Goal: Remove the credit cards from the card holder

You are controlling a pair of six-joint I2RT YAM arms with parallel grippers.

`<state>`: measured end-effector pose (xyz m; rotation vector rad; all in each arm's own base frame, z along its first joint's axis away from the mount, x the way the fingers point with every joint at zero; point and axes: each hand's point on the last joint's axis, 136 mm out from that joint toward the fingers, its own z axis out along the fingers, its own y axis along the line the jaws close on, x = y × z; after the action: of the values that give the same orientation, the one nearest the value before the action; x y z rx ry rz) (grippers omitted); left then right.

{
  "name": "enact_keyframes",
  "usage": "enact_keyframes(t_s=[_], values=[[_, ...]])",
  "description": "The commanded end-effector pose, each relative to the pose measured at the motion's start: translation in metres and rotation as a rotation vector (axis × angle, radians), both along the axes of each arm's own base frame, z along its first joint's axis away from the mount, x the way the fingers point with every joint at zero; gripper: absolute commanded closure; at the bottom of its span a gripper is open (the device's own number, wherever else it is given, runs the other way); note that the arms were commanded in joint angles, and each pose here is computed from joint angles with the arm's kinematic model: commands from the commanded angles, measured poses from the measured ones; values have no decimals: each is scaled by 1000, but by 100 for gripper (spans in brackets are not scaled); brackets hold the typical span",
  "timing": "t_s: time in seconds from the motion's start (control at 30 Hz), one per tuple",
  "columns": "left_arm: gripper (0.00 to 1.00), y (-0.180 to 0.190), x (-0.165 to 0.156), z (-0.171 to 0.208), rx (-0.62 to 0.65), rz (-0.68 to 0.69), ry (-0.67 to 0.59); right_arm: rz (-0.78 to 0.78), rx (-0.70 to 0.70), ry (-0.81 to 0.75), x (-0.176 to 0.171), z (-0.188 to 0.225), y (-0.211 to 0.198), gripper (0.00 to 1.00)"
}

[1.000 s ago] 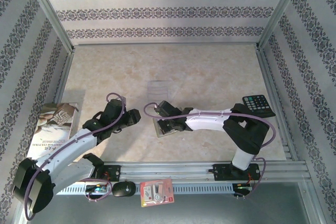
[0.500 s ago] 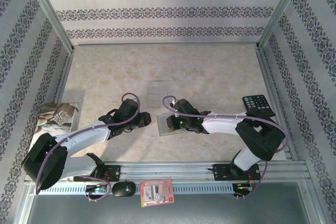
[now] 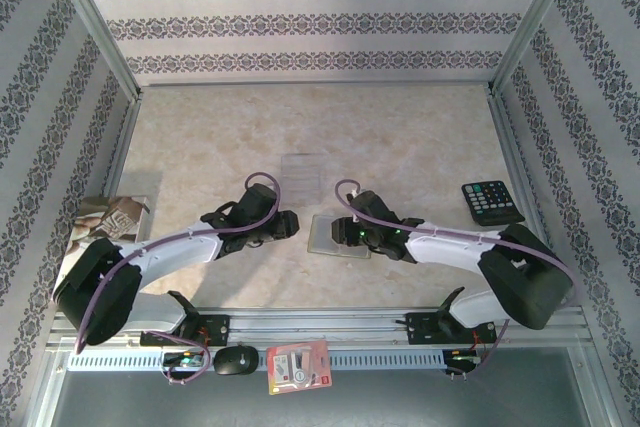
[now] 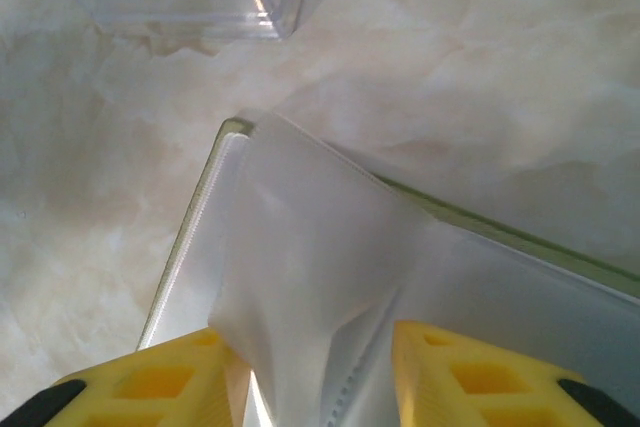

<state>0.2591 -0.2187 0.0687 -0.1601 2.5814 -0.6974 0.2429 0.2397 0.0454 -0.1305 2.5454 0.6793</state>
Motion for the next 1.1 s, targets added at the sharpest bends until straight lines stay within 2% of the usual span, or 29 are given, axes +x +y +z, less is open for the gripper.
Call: enact_keyframes(t_s=[0.0,0.07,0.2,0.33,0.53,0.63,0.73,0.97,1.07], values=[[52,-16,5,9,-9,-49,-26,-59,-35,39,-5,-4,-18,57],[53,-21,5,7,-11,-66,-20,-90,-55,72,-9,-7,-28,59],[59,-32,9,4,-21,-96,-9,-143,-126,124,-19,-19,-50,74],[59,-47,12,2,-31,-146,3,-174,-171,184,-24,-37,-63,82],[64,-57,13,-7,11,-195,33,-160,-238,207,-20,-56,-70,83],[72,-51,12,-12,44,-180,46,-38,-149,206,-17,-57,-44,83],[74,-47,10,-13,43,-166,40,37,-104,214,-13,-57,-24,83],[71,-66,9,-8,-39,-214,33,3,-154,229,-11,-66,-29,84],[71,-76,9,-9,-51,-234,40,-21,-191,224,-14,-65,-41,79]])
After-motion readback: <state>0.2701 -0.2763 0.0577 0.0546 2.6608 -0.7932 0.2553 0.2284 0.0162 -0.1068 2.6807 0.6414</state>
